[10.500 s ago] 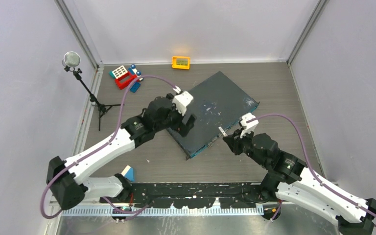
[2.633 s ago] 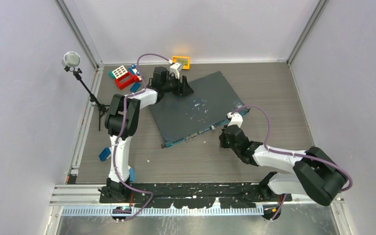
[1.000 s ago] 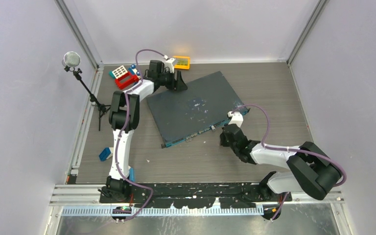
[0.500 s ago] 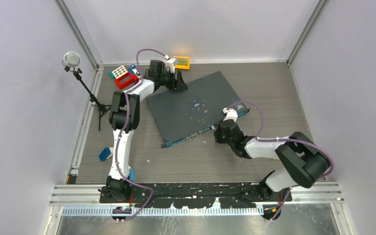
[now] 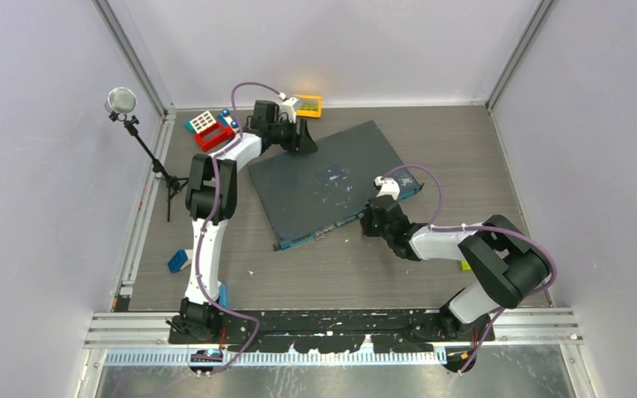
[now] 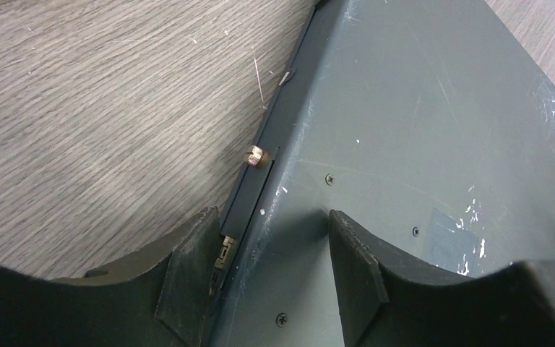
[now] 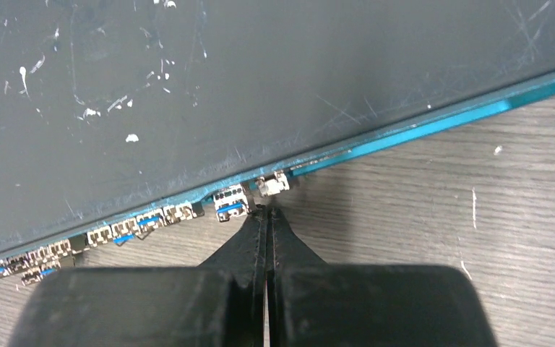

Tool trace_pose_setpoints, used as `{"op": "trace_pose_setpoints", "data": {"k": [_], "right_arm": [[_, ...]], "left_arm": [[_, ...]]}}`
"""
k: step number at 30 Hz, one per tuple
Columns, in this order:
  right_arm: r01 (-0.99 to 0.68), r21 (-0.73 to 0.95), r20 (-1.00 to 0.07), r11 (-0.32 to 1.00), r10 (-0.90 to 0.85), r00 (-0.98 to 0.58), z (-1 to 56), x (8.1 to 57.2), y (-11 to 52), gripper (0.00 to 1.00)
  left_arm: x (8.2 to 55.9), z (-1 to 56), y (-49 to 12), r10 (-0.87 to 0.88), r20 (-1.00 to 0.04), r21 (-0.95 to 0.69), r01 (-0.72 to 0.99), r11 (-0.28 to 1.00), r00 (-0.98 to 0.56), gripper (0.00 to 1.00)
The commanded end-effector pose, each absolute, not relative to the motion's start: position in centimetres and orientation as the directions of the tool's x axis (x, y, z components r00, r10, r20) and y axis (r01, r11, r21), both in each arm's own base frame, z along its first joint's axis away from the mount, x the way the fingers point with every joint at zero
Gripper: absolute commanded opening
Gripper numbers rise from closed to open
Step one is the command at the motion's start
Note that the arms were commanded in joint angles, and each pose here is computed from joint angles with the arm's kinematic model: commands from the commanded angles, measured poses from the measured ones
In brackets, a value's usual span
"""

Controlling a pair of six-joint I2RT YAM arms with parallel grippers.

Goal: Insert the plug into the switch port

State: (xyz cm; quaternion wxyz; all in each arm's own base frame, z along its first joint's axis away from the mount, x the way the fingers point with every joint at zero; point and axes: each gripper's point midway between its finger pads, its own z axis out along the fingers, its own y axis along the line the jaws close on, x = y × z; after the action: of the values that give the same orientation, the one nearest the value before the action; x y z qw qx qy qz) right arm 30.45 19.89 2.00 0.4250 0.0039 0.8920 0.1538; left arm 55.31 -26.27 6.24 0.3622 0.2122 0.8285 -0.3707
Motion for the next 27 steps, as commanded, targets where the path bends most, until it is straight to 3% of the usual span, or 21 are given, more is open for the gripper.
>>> {"op": "trace_pose_setpoints", "data": {"k": [1, 27], "right_arm": [[-0.088, 0.294, -0.772, 0.952, 0.183, -0.609, 3.0, 32.8, 20.2, 0.0], [0.032, 0.487, -0.704, 0.873, 0.414, -0.577, 5.7, 35.5, 22.0, 0.01]], "left_arm": [[51.4, 3.0, -28.7, 0.144, -0.642, -0.559, 0.588, 0.584, -0.753, 0.57], [51.5, 2.8, -28.7, 0.145, -0.629, -0.569, 0.58, 0.583, -0.763, 0.56]]}}
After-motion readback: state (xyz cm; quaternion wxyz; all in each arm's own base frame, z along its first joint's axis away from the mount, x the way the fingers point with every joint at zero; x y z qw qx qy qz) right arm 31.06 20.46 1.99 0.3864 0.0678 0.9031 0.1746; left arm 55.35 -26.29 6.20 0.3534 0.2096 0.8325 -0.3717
